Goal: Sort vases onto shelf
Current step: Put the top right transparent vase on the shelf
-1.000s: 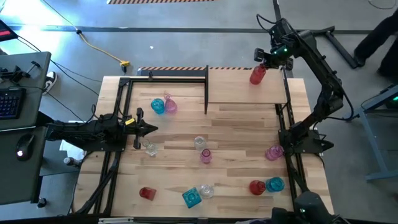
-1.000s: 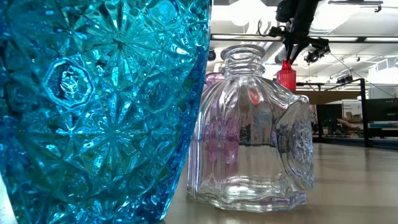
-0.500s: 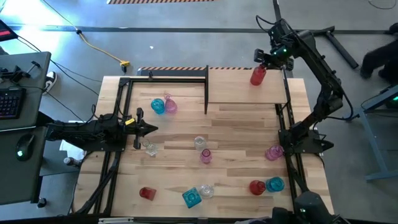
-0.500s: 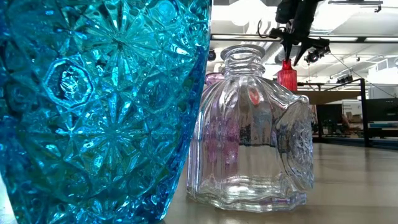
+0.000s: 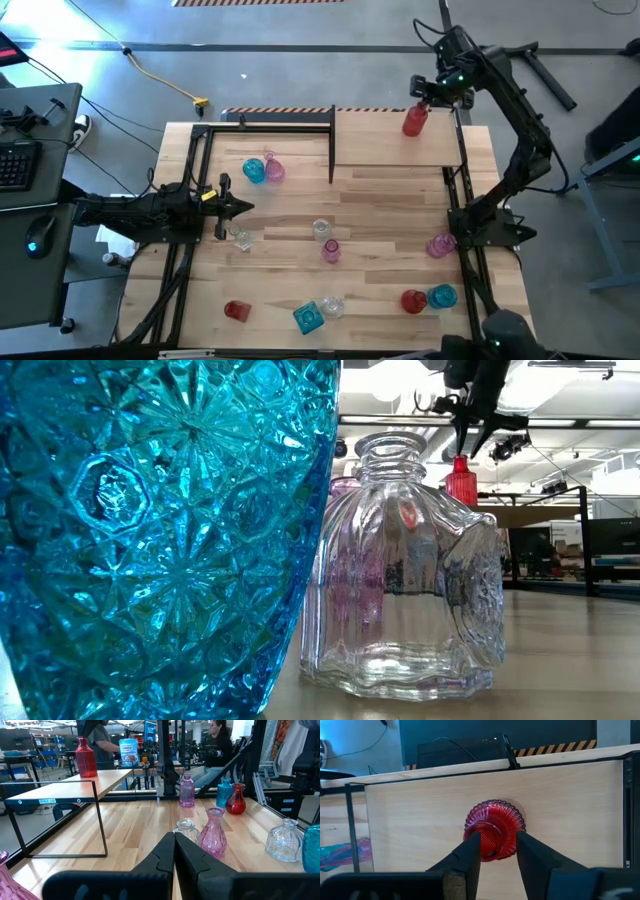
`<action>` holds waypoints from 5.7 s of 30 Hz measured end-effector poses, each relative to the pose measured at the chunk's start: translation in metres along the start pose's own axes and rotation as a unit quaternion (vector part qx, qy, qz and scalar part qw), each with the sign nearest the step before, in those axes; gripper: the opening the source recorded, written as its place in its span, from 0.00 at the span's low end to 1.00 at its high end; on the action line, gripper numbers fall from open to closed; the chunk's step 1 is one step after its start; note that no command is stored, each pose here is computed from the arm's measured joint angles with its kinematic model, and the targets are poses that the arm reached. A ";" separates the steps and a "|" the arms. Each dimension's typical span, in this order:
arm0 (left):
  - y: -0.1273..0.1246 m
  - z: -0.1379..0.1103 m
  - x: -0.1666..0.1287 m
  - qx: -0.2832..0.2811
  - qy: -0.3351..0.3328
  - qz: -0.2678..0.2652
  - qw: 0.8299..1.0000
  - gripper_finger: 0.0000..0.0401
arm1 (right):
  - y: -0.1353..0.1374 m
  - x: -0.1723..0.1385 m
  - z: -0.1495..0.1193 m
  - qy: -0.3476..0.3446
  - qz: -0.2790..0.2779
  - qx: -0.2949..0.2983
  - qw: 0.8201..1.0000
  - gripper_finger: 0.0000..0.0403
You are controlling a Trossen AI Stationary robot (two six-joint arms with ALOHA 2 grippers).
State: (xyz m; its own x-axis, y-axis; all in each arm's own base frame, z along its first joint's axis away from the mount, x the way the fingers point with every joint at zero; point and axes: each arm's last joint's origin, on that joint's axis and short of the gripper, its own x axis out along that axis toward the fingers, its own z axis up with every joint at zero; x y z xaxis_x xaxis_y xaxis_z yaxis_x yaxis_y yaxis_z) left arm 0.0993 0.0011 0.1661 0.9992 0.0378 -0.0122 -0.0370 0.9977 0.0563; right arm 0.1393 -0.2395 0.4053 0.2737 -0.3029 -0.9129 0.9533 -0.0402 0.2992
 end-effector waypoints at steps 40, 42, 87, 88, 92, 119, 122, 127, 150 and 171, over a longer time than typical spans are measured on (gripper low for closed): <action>0.000 0.000 0.000 0.000 0.000 0.000 1.000 0.00 | 0.104 -0.036 -0.139 0.052 0.097 -0.313 0.943 0.26; 0.000 0.000 0.000 0.000 0.000 0.000 1.000 0.00 | 0.109 -0.037 -0.146 0.048 0.107 -0.321 0.940 0.26; 0.000 0.000 0.000 0.000 0.000 0.000 1.000 0.00 | 0.215 0.098 -0.318 0.138 0.085 -0.528 0.834 0.26; 0.000 0.000 0.000 0.000 0.000 0.000 1.000 0.00 | 0.216 0.101 -0.319 0.138 0.085 -0.528 0.834 0.26; 0.000 0.000 0.000 0.000 0.000 0.000 1.000 0.00 | 0.219 0.109 -0.318 0.137 0.086 -0.524 0.836 0.26; 0.000 0.000 0.000 0.000 0.000 0.000 1.000 0.00 | 0.216 0.156 -0.319 0.141 0.063 -0.514 0.844 0.26; 0.000 0.000 0.000 0.000 0.000 0.000 1.000 0.00 | 0.217 0.156 -0.319 0.139 0.067 -0.514 0.844 0.26; 0.000 0.000 0.000 0.000 0.000 0.000 1.000 0.00 | 0.217 0.156 -0.319 0.138 0.069 -0.513 0.844 0.26; 0.000 0.000 0.000 0.000 0.000 0.000 1.000 0.00 | 0.219 0.165 -0.326 0.151 0.074 -0.510 0.844 0.26; 0.000 0.000 0.000 0.000 0.000 0.000 1.000 0.00 | 0.219 0.165 -0.325 0.156 0.078 -0.517 0.838 0.03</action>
State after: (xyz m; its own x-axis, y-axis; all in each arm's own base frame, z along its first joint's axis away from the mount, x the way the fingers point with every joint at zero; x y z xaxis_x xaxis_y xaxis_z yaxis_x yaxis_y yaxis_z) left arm 0.0992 0.0011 0.1662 0.9992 0.0378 -0.0116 -0.0371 0.9977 0.0563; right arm 0.4352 0.0114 0.2297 0.2709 0.0423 -0.9617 0.4605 0.8716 0.1681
